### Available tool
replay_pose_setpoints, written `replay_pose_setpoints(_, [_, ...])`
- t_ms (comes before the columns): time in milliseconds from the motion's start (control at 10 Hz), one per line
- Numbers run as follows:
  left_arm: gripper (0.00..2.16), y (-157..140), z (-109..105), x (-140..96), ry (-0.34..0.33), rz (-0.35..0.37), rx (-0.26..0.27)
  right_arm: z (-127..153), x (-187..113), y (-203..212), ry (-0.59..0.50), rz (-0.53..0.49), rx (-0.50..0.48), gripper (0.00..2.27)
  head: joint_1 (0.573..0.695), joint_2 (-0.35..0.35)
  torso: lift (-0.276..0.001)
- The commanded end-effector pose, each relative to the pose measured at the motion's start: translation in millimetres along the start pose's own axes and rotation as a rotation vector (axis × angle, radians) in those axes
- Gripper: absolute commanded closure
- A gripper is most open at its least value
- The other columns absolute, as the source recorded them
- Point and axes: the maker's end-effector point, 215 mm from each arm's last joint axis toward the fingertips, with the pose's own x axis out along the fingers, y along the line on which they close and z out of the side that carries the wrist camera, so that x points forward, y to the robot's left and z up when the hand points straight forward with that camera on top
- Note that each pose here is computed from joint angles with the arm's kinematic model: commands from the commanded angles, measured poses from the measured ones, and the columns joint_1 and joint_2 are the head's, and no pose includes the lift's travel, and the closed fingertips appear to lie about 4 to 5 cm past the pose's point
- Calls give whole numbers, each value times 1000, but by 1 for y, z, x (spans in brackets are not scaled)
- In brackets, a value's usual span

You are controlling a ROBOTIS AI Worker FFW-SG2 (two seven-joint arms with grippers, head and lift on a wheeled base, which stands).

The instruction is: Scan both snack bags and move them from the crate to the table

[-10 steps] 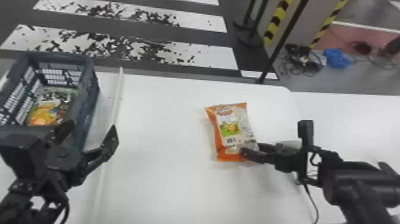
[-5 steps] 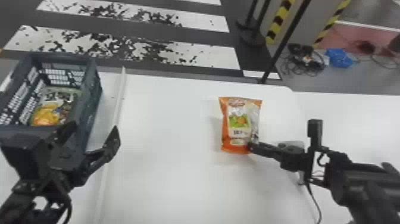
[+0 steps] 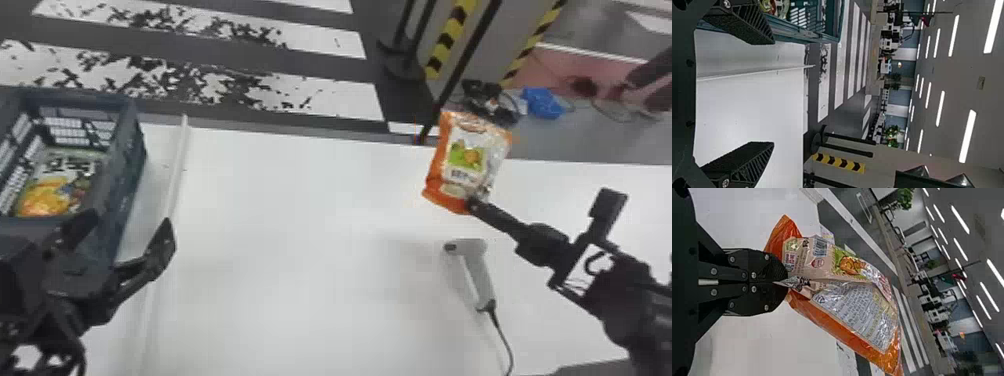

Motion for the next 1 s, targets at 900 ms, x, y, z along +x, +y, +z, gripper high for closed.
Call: replay_pose_setpoints(900, [80, -1, 1, 1, -3, -4, -1, -75, -133, -200, -39, -775, 215, 2256, 695, -350, -88])
